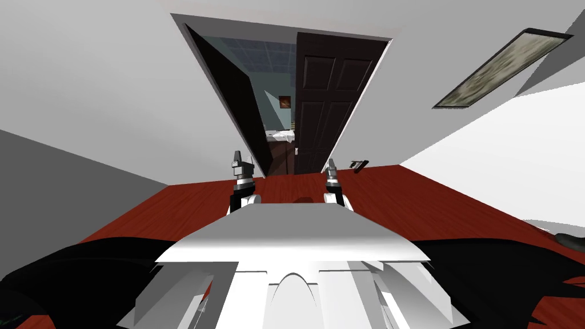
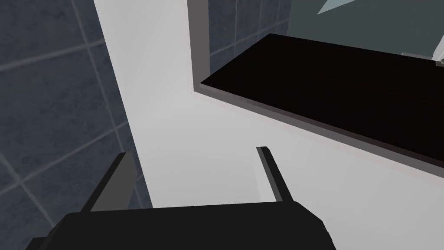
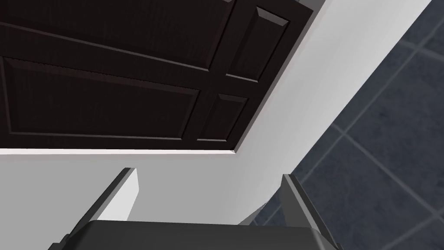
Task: Push the door open
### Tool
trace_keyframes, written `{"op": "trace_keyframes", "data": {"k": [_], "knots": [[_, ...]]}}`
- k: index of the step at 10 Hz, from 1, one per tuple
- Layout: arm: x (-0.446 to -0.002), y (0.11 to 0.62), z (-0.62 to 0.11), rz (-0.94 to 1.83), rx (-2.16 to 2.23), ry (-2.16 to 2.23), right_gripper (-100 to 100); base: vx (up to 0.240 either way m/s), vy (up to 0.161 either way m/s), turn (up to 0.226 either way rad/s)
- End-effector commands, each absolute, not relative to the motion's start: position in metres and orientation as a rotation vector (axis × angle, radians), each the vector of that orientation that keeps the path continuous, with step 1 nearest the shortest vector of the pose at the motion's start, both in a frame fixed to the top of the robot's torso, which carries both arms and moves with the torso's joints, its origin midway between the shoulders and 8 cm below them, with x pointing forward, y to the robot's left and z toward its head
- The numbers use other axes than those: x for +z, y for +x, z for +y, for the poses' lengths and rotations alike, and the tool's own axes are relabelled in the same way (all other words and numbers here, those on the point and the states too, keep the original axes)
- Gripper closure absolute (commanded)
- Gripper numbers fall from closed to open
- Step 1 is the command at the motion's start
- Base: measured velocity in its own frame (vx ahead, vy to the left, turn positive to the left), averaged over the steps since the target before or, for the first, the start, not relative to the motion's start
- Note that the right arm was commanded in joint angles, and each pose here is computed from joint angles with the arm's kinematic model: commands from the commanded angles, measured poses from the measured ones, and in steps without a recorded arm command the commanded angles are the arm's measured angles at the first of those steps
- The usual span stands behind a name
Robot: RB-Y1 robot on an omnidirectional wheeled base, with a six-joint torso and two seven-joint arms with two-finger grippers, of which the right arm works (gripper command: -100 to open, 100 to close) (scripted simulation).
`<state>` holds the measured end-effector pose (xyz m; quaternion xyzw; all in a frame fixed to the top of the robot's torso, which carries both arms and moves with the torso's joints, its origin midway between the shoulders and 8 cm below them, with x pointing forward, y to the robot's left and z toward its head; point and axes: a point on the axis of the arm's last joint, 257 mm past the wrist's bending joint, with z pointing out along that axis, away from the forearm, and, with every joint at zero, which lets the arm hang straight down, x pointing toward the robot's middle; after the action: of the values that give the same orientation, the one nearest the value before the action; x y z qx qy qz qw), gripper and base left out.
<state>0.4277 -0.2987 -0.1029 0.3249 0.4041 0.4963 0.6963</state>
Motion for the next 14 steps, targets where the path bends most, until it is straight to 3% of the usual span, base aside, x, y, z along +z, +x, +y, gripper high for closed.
{"op": "trace_keyframes", "data": {"k": [1, 14], "knots": [[-0.116, 0.433, -0.303, 0.91, 1.107, 0.745, -100, 0.101, 0.013, 0.117], [-0.197, 0.459, -0.335, 0.953, 1.093, 0.889, -100, 0.083, 0.007, 0.09]]}}
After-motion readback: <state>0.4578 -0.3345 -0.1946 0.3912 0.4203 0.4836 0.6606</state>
